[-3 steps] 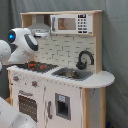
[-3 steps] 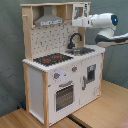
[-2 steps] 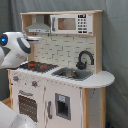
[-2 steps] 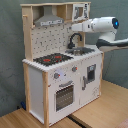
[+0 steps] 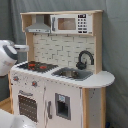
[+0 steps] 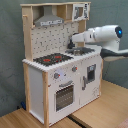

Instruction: Play with the kitchen

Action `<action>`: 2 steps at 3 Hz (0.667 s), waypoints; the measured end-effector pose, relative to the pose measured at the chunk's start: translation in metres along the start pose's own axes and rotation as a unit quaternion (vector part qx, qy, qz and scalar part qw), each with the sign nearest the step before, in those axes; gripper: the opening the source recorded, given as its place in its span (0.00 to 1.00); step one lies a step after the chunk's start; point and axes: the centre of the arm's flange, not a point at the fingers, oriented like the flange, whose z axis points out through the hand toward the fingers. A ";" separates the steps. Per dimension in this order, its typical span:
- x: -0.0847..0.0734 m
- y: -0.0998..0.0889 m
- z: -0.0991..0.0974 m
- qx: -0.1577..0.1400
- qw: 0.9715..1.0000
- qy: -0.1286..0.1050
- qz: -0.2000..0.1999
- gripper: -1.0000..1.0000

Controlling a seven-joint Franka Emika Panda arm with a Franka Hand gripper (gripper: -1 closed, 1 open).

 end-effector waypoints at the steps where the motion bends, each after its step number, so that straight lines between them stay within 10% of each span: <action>1: 0.044 -0.003 -0.022 0.004 1.000 0.010 -0.008 1.00; 2: 0.087 -0.010 -0.045 0.010 1.000 0.016 -0.017 1.00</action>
